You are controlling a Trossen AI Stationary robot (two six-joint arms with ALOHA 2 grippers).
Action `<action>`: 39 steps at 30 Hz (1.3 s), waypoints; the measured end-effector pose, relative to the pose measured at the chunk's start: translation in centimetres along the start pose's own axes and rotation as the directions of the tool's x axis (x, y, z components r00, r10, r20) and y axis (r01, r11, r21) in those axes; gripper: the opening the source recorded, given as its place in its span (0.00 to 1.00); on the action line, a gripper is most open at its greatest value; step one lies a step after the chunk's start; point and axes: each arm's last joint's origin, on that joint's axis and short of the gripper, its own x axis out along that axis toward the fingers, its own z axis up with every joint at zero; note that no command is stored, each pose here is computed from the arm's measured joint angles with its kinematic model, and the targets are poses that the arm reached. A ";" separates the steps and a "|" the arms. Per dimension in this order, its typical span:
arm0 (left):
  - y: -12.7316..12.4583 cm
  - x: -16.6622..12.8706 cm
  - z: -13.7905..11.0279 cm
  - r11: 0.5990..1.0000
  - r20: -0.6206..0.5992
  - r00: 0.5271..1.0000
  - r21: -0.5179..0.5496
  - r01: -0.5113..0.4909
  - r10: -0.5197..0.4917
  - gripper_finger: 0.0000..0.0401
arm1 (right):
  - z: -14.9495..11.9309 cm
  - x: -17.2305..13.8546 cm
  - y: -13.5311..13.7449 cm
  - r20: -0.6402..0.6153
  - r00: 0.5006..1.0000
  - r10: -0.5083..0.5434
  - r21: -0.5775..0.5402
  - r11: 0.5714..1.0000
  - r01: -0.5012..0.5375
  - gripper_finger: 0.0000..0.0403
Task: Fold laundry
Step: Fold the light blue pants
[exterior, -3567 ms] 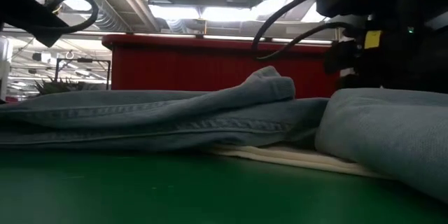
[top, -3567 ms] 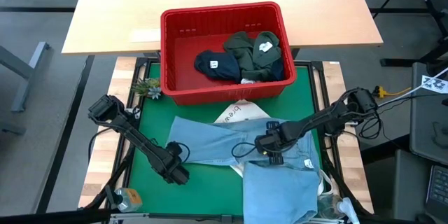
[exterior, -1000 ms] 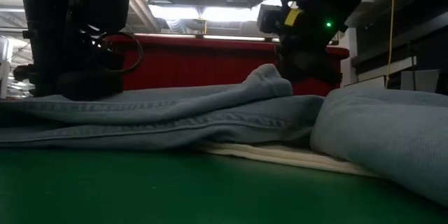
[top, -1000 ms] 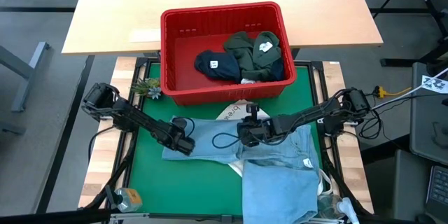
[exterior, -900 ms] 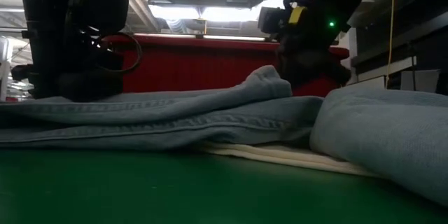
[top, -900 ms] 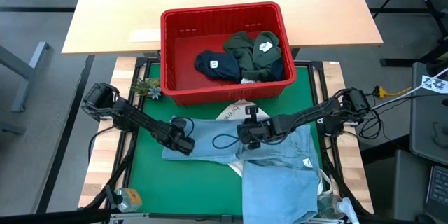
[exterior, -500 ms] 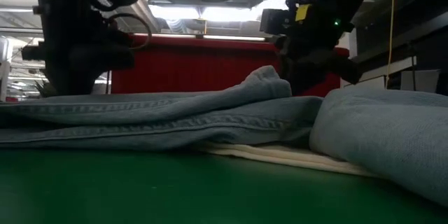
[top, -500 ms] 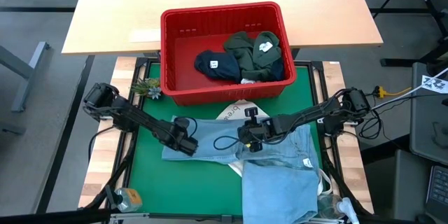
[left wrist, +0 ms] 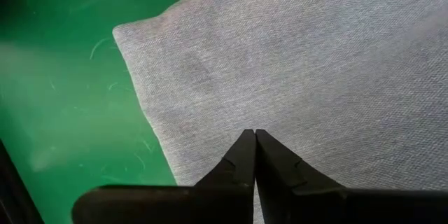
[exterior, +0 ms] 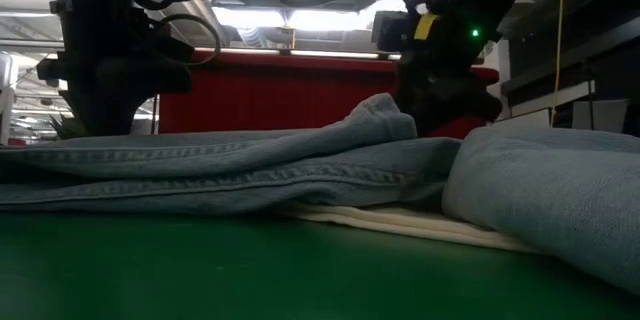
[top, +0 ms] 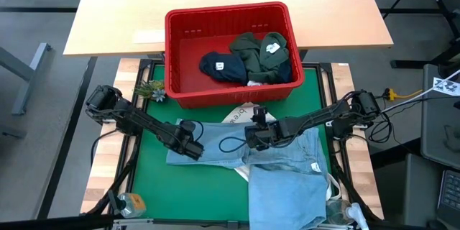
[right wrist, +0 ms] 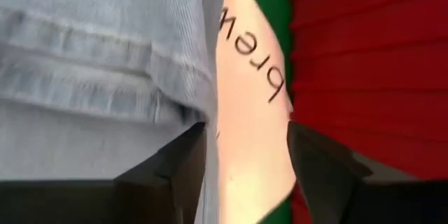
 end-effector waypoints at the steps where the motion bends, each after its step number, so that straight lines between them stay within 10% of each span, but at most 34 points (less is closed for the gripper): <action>1: 0.0 0.0 0.0 1.000 0.000 1.000 0.000 0.000 0.000 0.00 | 0.0 -0.3 -0.2 -0.020 1.000 0.016 0.007 1.000 -0.016 0.51; 8: 0.0 0.0 0.0 0.999 0.000 1.000 0.047 0.000 0.000 0.00 | 1.0 -3.6 -1.7 -0.139 0.953 0.268 0.324 0.922 -0.212 0.51; 17: -0.2 0.1 0.4 0.999 0.012 1.000 0.027 0.019 -0.020 0.00 | 3.5 -4.8 -0.2 0.128 0.751 0.648 0.528 0.597 -0.605 0.51; 29: -0.2 0.1 0.5 0.999 0.079 0.997 0.031 0.010 -0.013 0.00 | 4.5 -4.8 0.4 0.230 0.719 0.656 0.805 0.286 -0.519 0.51; 39: -0.2 0.1 0.7 1.000 0.126 0.992 0.030 0.002 -0.006 0.00 | 5.4 -3.3 1.5 0.257 0.690 0.677 0.879 0.133 -0.458 0.51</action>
